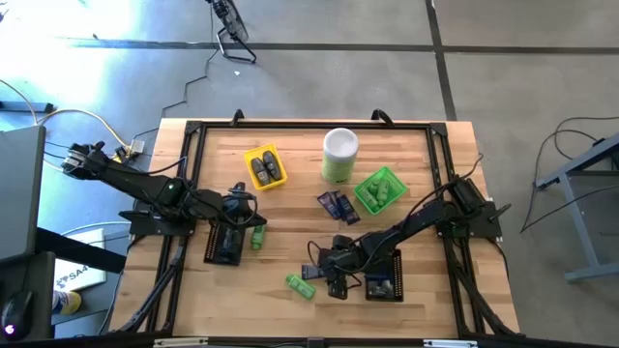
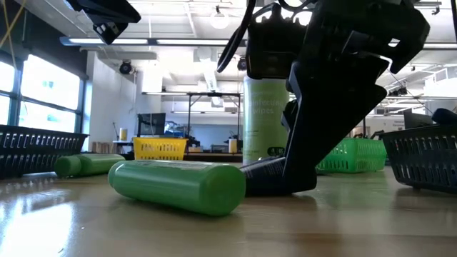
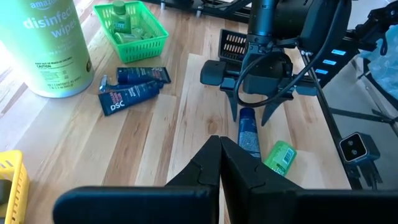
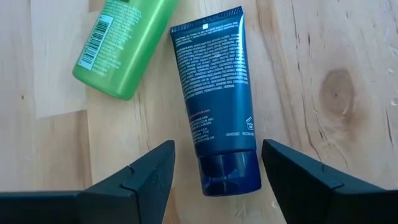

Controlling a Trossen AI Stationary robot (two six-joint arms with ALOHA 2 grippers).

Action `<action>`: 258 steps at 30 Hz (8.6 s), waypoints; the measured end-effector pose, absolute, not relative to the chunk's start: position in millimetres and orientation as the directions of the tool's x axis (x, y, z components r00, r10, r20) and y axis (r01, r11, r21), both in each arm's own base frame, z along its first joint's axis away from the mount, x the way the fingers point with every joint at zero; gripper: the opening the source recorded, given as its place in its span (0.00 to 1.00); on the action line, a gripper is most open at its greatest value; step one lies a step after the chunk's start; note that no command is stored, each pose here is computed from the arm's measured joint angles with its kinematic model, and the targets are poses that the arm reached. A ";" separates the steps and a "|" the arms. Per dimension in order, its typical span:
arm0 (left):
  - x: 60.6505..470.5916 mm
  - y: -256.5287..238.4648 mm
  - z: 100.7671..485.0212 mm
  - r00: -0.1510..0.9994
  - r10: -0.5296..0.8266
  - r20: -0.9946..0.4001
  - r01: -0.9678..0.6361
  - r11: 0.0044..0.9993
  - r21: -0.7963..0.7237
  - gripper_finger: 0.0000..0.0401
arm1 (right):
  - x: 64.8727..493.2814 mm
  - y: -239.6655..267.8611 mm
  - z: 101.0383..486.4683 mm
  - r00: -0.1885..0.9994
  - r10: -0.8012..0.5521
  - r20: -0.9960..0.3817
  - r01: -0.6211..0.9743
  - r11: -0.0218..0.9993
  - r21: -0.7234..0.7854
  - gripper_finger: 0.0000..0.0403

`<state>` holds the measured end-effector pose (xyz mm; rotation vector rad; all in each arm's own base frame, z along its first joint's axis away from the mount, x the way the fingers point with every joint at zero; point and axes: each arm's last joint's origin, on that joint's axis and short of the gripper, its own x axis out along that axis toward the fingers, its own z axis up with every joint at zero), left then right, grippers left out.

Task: Pick & Place Travel size toiletries
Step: Put the shave cream into the left black bin

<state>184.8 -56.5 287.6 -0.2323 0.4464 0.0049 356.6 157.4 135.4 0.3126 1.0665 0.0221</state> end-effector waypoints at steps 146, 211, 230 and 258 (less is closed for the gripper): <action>213.2 -54.6 368.6 0.915 0.180 -0.361 -0.399 0.527 -0.750 0.39 | 354.9 102.9 288.3 0.924 -0.246 -0.291 0.256 0.967 -0.004 0.33; 230.8 -59.6 359.9 0.916 0.127 -0.380 -0.363 0.660 -0.657 0.00 | 354.0 104.5 285.9 0.921 -0.229 -0.314 0.238 0.971 -0.008 0.61; 139.5 -35.1 374.6 0.865 0.018 -0.501 -0.357 0.723 -0.591 0.00 | 336.2 120.9 305.9 0.949 -0.156 -0.273 0.168 0.986 0.022 0.69; 150.5 -47.7 309.8 0.184 -0.085 -0.979 -0.768 0.609 -0.198 0.00 | 336.0 119.0 304.9 0.941 -0.192 -0.279 0.202 0.979 0.007 0.64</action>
